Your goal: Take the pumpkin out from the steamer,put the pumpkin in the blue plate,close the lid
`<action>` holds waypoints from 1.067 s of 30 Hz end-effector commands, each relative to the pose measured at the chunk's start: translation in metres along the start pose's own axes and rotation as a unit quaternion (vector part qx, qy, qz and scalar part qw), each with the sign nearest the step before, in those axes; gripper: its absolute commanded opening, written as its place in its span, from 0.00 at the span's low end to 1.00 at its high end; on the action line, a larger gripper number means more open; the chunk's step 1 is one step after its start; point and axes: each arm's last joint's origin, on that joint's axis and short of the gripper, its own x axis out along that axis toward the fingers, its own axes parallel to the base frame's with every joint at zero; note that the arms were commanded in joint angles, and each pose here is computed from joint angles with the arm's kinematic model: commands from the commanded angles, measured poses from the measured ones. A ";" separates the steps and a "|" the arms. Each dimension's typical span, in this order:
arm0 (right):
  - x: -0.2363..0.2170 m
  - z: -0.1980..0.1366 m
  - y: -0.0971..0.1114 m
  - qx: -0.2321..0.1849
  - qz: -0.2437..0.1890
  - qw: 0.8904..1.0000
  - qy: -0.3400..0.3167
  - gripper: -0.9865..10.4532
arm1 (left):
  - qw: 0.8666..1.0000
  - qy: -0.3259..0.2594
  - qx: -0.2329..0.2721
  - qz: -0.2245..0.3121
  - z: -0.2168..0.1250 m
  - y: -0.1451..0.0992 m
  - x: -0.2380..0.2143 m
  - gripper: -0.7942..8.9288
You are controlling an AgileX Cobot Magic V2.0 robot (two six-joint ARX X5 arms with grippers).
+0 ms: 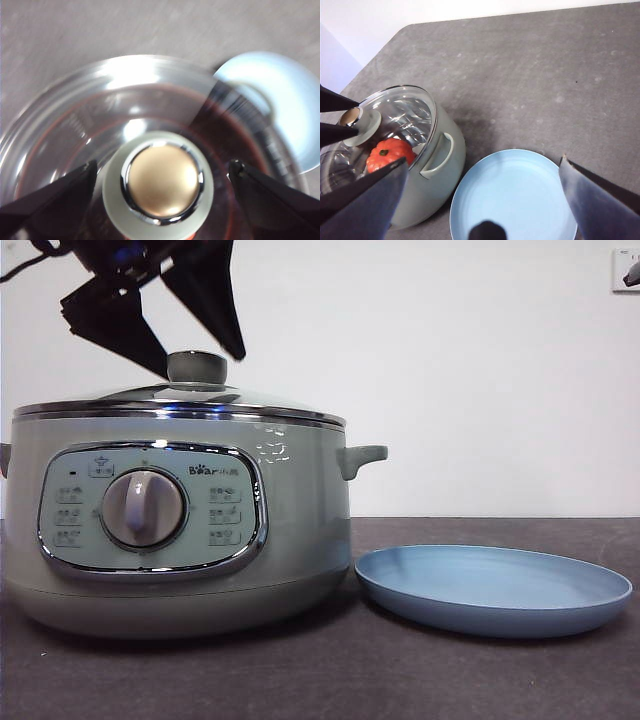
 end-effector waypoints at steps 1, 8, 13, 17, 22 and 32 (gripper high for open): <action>0.000 0.001 0.000 -0.004 0.000 1.000 -0.001 0.53 | 1.000 0.012 0.009 0.007 -0.001 -0.002 0.005 0.53; 0.000 0.001 0.000 -0.004 -0.001 1.000 -0.001 0.53 | 1.000 0.020 0.010 0.006 -0.003 -0.004 0.006 0.41; 0.000 0.001 0.000 -0.004 -0.001 1.000 -0.001 0.53 | 1.000 0.023 0.011 0.005 -0.003 -0.004 0.006 0.08; 0.000 0.001 0.000 -0.004 -0.001 1.000 -0.001 0.53 | 1.000 0.013 0.012 0.006 -0.001 -0.004 0.006 0.07; 0.000 0.000 0.000 -0.002 -0.001 1.000 0.002 0.53 | 1.000 -0.005 0.014 0.006 0.002 -0.004 0.006 0.07; 0.002 0.003 0.000 -0.011 0.004 1.000 -0.008 0.53 | 0.996 -0.076 0.019 0.040 0.009 -0.006 -0.030 0.07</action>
